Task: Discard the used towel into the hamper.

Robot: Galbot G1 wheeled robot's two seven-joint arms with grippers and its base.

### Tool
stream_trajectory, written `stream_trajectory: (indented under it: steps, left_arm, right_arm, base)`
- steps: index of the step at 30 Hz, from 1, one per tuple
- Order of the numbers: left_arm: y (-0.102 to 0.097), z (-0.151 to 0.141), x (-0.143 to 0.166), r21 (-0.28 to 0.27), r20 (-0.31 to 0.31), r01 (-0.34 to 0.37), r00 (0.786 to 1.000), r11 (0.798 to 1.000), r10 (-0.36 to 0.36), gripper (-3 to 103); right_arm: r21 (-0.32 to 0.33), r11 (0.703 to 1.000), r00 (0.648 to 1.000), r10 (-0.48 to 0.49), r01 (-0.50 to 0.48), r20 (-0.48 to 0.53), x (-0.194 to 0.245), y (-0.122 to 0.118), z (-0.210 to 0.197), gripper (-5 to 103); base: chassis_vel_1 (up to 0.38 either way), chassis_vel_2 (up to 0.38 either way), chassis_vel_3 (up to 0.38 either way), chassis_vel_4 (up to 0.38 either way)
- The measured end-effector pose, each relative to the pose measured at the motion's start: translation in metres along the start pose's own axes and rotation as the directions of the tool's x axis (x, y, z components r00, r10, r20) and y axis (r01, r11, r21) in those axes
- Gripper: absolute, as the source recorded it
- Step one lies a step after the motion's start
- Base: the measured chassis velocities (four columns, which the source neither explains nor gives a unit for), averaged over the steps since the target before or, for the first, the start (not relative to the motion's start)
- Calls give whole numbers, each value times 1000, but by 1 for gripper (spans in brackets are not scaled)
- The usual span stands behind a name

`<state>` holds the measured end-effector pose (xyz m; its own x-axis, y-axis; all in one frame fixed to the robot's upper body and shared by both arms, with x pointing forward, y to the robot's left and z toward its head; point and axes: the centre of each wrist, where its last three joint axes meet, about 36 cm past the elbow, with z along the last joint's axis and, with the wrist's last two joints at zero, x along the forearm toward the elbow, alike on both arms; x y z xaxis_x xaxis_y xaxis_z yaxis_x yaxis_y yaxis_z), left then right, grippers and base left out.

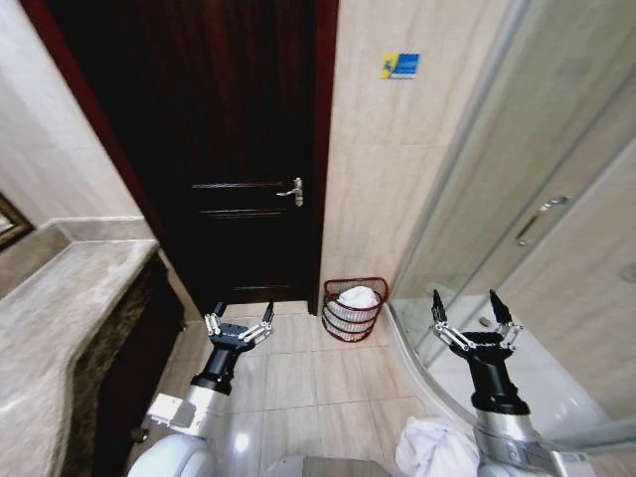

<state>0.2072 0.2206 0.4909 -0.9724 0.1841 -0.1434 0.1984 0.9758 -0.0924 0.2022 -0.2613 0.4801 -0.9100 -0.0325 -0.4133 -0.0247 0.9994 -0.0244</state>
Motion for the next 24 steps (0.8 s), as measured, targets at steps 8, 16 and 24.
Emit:
stream_trajectory:
  steps: [8, 16, 24]
  left_arm:
    - [0, 0, 0, 0, 0, 0, 1000, 1000, 0, 100]
    - [0, 0, 0, 0, 0, 0, 1000, 1000, 0, 100]
    - [0, 0, 0, 0, 0, 0, 1000, 1000, 0, 100]
  right_arm:
    - [0, 1000, 1000, 1, -1, 1, 0, 0, 0, 100]
    - [1, 1000, 1000, 3, -3, 2, 0, -1, 0, 100]
    - [5, 1000, 1000, 8, -8, 4, 1, -3, 0, 100]
  base:
    - [-133, -129, -125, -118]
    - [-130, -125, -129, -121]
    - [-126, -127, -120, -115]
